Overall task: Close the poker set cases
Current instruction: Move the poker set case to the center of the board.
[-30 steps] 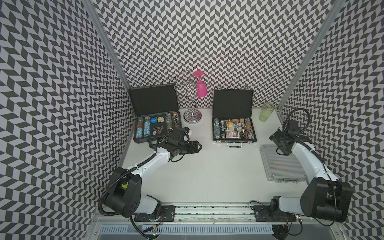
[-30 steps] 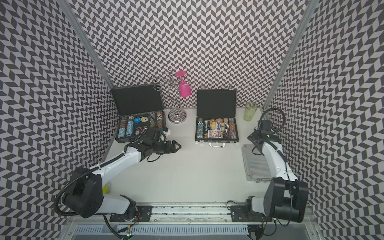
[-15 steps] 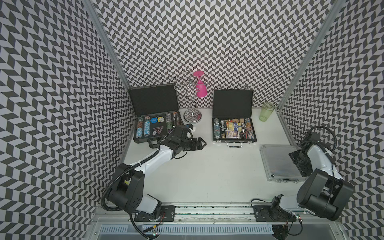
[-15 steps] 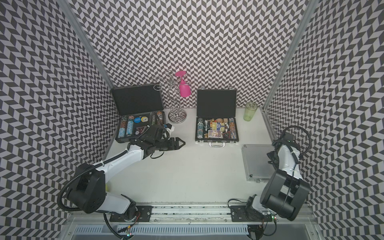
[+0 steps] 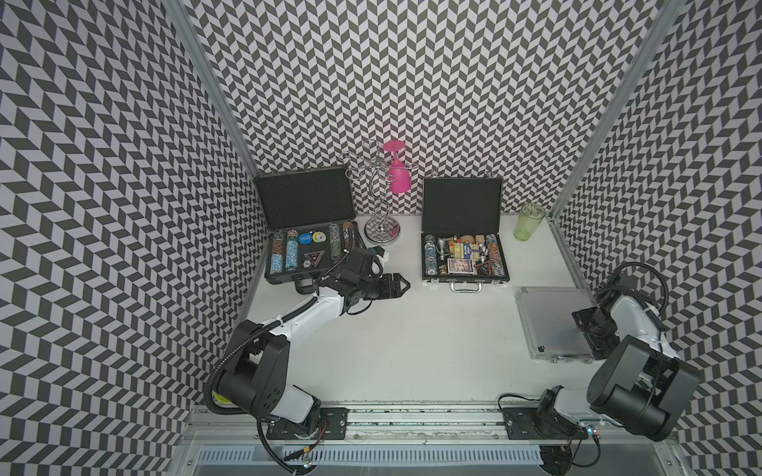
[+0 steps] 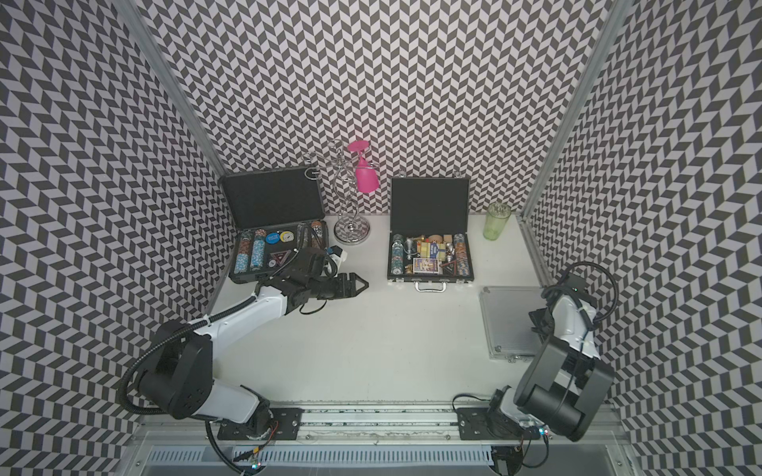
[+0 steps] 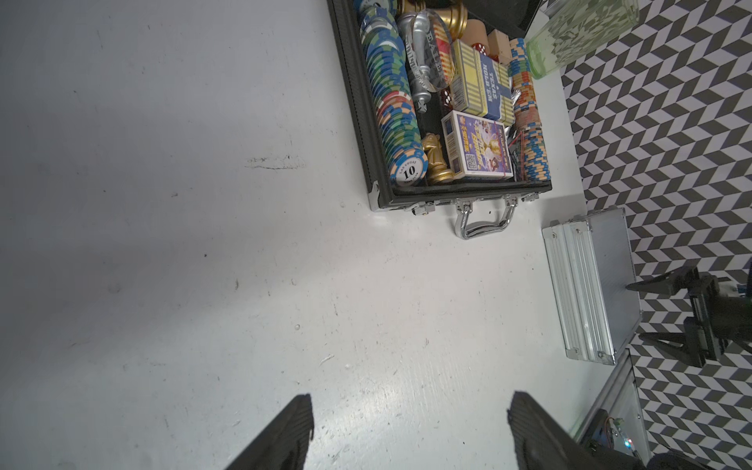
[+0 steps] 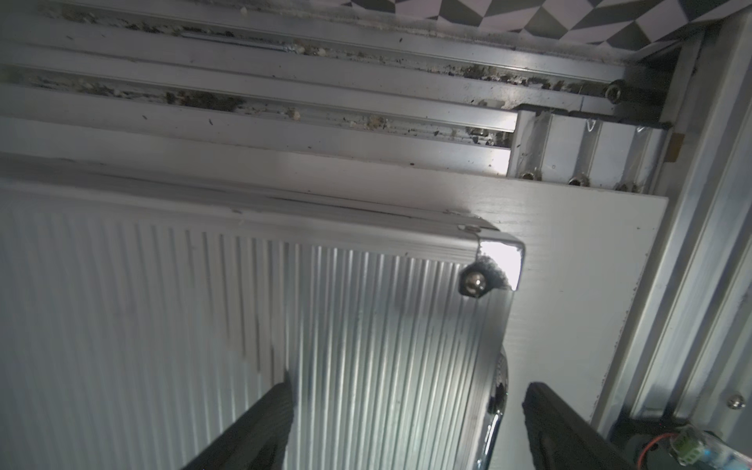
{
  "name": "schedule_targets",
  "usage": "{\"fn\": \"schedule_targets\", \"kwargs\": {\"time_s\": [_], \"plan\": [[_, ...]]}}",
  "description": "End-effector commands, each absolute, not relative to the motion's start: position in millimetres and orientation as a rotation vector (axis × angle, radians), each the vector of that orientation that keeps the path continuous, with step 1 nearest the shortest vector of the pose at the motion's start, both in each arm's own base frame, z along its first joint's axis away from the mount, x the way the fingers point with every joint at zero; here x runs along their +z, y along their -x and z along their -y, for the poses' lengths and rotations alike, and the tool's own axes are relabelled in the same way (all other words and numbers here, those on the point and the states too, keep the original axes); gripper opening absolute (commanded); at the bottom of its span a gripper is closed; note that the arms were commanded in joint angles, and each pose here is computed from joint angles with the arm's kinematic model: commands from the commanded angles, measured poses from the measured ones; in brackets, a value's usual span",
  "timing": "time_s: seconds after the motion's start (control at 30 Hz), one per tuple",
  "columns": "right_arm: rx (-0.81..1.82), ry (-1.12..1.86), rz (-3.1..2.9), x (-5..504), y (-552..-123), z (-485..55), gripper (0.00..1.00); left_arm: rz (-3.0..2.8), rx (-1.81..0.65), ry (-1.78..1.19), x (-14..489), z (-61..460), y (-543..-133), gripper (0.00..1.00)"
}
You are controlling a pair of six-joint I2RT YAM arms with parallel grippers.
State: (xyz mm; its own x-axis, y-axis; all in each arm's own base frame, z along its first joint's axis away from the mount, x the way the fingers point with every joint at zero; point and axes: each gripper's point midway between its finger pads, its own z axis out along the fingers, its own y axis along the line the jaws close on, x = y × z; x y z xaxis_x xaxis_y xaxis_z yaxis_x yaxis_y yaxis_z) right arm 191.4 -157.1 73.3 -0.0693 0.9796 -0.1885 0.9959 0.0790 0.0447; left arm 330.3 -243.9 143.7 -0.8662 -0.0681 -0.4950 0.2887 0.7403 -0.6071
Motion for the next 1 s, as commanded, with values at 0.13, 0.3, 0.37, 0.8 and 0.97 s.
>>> {"fn": "schedule_targets", "kwargs": {"time_s": [0.13,0.3,0.37,0.8,0.97], "plan": [[0.063,-2.133,-2.125,39.7,-190.9,127.3,0.82,-2.388,-0.935,-0.189,161.1,236.8,-327.7,0.79],[0.091,-2.157,-2.053,36.5,-193.7,127.4,0.76,-2.388,-0.927,-0.180,161.5,232.7,-328.2,0.79],[0.120,-2.172,-2.025,35.3,-196.9,126.4,0.74,-2.389,-0.925,-0.180,160.5,232.2,-328.0,0.79],[0.258,-2.216,-1.921,24.5,-227.0,128.3,0.69,-2.415,-0.896,-0.164,147.3,224.9,-320.5,0.79],[0.291,-2.227,-1.901,19.2,-242.4,126.8,0.69,-2.426,-0.892,-0.164,144.9,224.3,-319.1,0.79]]}}
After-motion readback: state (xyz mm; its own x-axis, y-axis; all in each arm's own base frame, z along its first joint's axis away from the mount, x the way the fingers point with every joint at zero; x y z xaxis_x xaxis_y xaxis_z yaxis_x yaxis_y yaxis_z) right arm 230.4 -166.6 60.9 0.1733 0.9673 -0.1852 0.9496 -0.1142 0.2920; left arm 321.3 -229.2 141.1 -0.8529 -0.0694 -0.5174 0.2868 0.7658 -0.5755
